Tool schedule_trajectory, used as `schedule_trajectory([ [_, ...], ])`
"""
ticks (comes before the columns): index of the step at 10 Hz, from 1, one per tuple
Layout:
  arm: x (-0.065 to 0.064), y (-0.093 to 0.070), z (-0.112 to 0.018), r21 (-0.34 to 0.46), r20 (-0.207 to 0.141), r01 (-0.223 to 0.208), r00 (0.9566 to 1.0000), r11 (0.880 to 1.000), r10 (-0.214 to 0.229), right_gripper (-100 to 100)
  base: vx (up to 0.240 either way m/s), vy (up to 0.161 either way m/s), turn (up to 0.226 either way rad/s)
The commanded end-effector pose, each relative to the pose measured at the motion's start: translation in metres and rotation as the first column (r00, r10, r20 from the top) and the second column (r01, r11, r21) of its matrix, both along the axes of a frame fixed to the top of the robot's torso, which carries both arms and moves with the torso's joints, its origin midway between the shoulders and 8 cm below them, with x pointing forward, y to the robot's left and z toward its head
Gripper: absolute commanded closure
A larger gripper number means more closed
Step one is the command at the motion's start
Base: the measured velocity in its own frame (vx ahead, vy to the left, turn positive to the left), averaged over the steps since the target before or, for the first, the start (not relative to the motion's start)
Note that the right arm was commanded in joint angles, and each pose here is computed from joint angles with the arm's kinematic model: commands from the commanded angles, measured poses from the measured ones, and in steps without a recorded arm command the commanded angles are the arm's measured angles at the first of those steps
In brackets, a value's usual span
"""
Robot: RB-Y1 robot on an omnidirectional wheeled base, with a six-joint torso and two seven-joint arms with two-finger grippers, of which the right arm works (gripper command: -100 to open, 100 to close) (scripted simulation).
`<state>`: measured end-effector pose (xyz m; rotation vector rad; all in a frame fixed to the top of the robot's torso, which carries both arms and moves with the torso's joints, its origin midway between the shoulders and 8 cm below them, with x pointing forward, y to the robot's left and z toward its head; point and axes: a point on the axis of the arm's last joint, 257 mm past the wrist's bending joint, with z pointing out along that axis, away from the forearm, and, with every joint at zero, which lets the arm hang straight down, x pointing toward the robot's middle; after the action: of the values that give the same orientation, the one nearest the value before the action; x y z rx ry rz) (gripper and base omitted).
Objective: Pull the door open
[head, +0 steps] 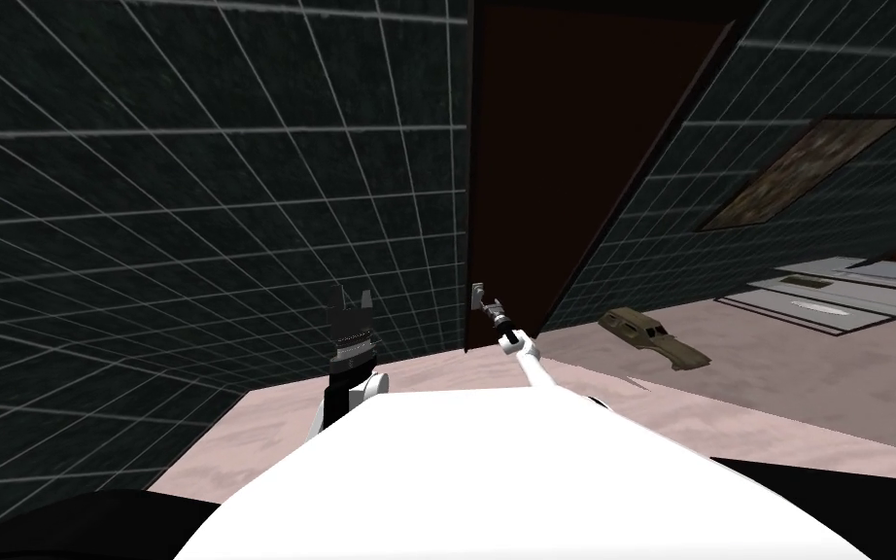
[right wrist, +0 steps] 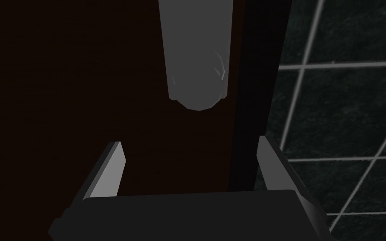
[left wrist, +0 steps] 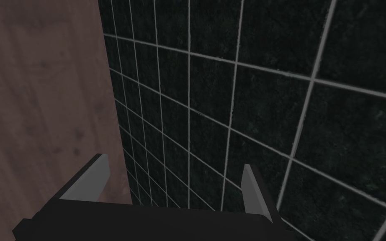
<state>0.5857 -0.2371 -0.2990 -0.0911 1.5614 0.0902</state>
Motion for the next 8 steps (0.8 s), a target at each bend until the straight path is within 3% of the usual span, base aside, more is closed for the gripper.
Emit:
schedule_trajectory([
  [1,-0.001,-0.02,0.002,-0.001,0.001,0.014,0.9999,1.0,-0.014,-100,0.138,0.102,0.084],
  [4,-0.005,-0.066,0.002,0.009,0.0,0.054,0.9985,0.999,-0.054,-100,0.17,0.122,0.145],
  [6,-0.008,-0.087,0.003,0.017,0.0,0.074,0.9973,0.997,-0.074,-100,0.194,0.074,0.093],
  [7,-0.009,-0.08,0.001,0.013,-0.001,0.068,0.9977,0.998,-0.068,-100,0.077,0.024,0.002],
  [8,-0.009,-0.08,0.001,0.013,-0.001,0.068,0.9977,0.998,-0.068,100,-0.022,-0.001,-0.025],
])
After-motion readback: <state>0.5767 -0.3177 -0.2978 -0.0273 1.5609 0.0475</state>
